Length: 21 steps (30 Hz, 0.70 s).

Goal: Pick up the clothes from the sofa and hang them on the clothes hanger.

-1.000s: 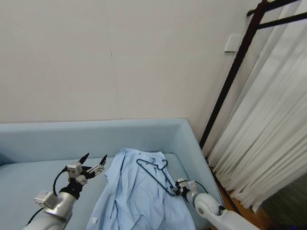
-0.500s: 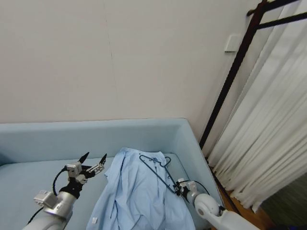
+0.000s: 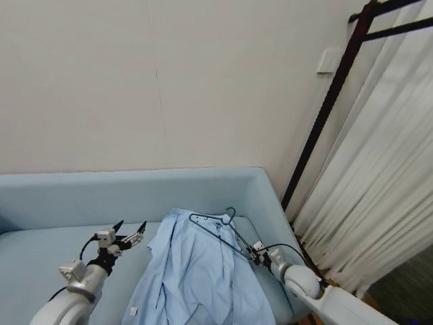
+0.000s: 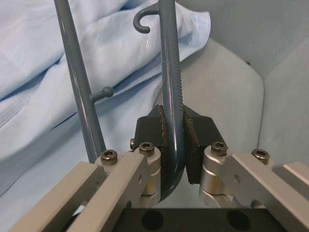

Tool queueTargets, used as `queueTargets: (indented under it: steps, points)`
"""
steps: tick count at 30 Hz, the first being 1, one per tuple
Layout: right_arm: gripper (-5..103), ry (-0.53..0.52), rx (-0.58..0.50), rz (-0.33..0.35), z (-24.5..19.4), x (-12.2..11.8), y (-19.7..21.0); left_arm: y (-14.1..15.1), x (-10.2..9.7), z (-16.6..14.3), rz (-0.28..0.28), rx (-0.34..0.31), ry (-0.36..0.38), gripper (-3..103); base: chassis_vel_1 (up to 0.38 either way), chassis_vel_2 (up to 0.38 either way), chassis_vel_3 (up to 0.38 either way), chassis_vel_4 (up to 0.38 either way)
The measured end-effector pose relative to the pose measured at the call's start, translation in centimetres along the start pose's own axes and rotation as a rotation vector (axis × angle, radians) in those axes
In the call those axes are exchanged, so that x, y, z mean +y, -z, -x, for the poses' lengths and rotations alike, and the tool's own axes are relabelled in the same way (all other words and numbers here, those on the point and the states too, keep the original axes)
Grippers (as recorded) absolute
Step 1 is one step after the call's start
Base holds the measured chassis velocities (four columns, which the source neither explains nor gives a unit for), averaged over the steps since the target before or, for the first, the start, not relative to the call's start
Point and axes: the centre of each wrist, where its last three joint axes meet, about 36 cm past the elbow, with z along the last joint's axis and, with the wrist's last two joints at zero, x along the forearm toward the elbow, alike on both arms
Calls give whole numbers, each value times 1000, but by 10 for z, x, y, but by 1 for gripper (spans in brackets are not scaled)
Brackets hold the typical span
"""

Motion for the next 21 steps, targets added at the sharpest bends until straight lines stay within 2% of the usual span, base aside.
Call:
queueTargets:
  steps: [3,4,5,7,9,10,11,13,14,17,18,21]
  points:
    - [8,35,-26,-15,6,-3,7,-6,31,24,-58,70,17,100,0,0,0,0]
    - [8,42,-32,-11,6,-3,7,-12,37,36,-68,98,19,100,0,0,0,0]
    - [8,42,-32,-11,6,-3,7,-12,37,36,-68,98,19,100,0,0,0,0]
    - [8,59,-40,35,5,-5,8,-31,45,62,-67,158,20,100,0,0,0,0]
    - [8,77,-54,79,5,-7,11,-45,47,88,-59,196,14,100,0,0,0,0]
    - [8,77,-54,79,5,-7,11,-45,47,88,-59,196,14,100,0,0,0,0]
    - [8,92,-63,82,5,-9,13,-48,47,106,-54,203,7,100,0,0,0,0]
    - [8,94,-80,45,6,-13,12,-51,42,141,-51,211,-17,100,0,0,0,0]
    - [8,94,-80,45,6,-13,12,-51,42,141,-51,211,-17,100,0,0,0,0]
    - [8,77,-81,-20,9,-18,6,-67,34,187,-52,254,-36,100,0,0,0,0]
    - [8,77,-81,-20,9,-18,6,-67,34,187,-52,254,-36,100,0,0,0,0]
    - [8,66,-71,-34,9,-17,-2,-82,23,234,-51,289,-31,100,0,0,0,0]
